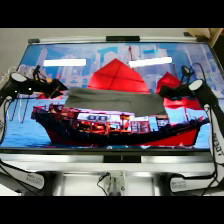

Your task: Fold the shirts.

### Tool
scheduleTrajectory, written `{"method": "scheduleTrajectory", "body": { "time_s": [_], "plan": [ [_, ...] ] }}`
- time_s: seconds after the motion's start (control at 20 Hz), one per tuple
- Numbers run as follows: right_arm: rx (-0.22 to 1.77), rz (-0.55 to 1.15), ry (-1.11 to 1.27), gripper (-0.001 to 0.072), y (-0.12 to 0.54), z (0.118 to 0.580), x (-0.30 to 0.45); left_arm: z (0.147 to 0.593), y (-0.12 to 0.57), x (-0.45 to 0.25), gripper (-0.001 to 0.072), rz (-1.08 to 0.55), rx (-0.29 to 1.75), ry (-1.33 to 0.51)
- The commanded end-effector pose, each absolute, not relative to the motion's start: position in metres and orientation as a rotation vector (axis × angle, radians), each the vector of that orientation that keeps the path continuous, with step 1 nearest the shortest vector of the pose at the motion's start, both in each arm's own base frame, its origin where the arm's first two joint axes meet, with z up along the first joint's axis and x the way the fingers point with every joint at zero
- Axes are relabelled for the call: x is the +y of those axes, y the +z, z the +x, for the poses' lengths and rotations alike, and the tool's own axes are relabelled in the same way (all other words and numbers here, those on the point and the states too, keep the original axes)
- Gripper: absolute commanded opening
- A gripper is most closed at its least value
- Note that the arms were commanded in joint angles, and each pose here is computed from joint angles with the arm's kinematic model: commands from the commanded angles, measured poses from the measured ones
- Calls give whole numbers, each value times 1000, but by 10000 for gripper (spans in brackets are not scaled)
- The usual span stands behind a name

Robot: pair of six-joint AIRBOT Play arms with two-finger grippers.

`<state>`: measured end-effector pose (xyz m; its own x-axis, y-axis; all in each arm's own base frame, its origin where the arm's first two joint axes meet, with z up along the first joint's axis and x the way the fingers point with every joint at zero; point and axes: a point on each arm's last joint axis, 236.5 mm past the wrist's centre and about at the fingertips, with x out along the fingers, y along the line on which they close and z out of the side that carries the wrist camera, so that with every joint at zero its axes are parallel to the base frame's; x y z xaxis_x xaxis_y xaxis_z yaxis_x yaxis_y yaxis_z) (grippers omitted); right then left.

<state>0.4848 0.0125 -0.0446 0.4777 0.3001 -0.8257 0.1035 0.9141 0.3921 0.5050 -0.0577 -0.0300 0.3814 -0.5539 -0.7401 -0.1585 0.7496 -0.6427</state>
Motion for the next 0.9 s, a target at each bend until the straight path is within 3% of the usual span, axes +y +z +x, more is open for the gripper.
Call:
{"method": "scheduleTrajectory", "body": {
  "time_s": [0.0, 0.1, 0.25, 0.6, 0.65, 0.7, 0.75, 0.8, 0.85],
  "plan": [
    [1137, 356, 152, 584, -57, 477, 8, 507, -36, -66, 611, -785, 1215, -310],
    [1227, 308, 129, 671, -61, 452, -16, 499, -23, -59, 611, -787, 1247, -349],
    [1363, 401, 149, 671, -79, 422, -21, 482, -3, -58, 610, -778, 1307, -419],
    [1379, 543, 188, 663, -108, 439, 34, 460, 34, -118, 593, -666, 1318, -578],
    [1391, 555, 183, 612, -110, 438, 40, 458, 34, -132, 593, -649, 1324, -604],
    [1399, 554, 193, 438, -109, 436, 45, 456, 32, -147, 593, -628, 1329, -625],
    [1407, 553, 210, 156, -104, 435, 47, 456, 29, -163, 592, -611, 1330, -642],
    [1416, 550, 236, 64, -93, 433, 50, 455, 26, -178, 591, -593, 1331, -658],
    [1406, 525, 269, 63, -78, 433, 50, 454, 22, -196, 533, -573, 1332, -677]
  ]
}}
